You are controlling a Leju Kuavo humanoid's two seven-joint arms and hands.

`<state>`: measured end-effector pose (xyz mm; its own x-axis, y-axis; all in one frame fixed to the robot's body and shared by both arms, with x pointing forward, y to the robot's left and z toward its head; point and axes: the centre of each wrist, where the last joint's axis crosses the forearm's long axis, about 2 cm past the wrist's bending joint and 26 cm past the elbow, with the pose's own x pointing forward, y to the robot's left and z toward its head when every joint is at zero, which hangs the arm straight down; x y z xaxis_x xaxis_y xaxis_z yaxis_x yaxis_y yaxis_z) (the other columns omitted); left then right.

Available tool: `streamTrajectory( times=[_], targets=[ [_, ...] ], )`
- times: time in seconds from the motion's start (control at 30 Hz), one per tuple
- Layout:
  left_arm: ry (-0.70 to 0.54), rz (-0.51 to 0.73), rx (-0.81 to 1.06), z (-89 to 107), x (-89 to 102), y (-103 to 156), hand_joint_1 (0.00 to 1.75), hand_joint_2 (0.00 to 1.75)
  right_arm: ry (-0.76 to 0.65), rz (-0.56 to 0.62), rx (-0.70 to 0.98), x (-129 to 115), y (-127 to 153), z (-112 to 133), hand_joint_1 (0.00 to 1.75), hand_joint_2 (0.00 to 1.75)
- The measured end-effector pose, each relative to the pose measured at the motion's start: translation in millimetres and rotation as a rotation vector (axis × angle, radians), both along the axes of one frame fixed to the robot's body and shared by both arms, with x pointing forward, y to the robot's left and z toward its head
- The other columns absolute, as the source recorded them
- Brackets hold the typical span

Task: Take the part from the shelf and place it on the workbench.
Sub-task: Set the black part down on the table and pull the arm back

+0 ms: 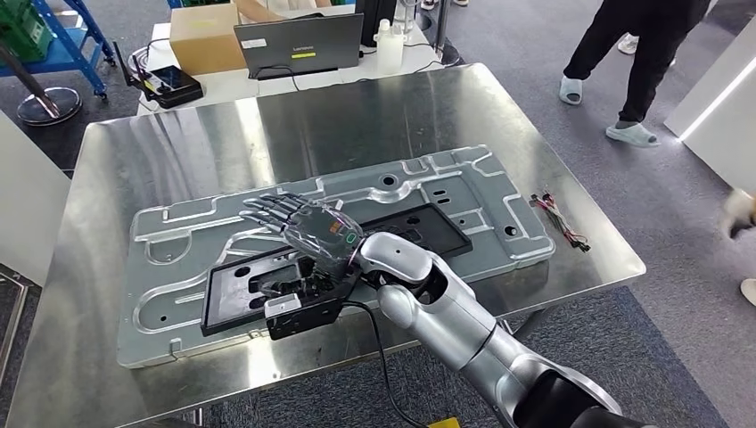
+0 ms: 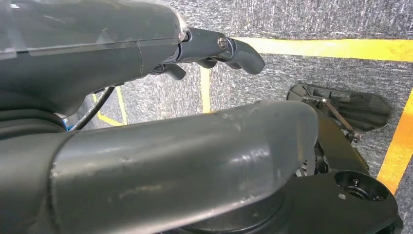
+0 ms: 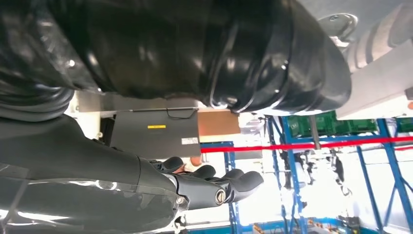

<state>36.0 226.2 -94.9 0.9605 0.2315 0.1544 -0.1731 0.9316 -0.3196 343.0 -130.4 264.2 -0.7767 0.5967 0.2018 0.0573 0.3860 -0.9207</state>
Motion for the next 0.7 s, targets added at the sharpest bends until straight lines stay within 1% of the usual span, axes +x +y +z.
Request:
streamTrajectory(
  times=[0.3, 0.7],
  targets=[
    [-0.002, -0.001, 0.001, 0.9, -2.0, -1, 0.0, 0.0, -0.088, 0.079, 0.038, -23, 8, 14, 0.0, 0.0],
    [-0.003, -0.031, 0.0, 2.3, -5.1, -3, 0.0, 0.0, -0.157, 0.122, 0.088, -38, 10, 29, 0.0, 0.0]
  ],
)
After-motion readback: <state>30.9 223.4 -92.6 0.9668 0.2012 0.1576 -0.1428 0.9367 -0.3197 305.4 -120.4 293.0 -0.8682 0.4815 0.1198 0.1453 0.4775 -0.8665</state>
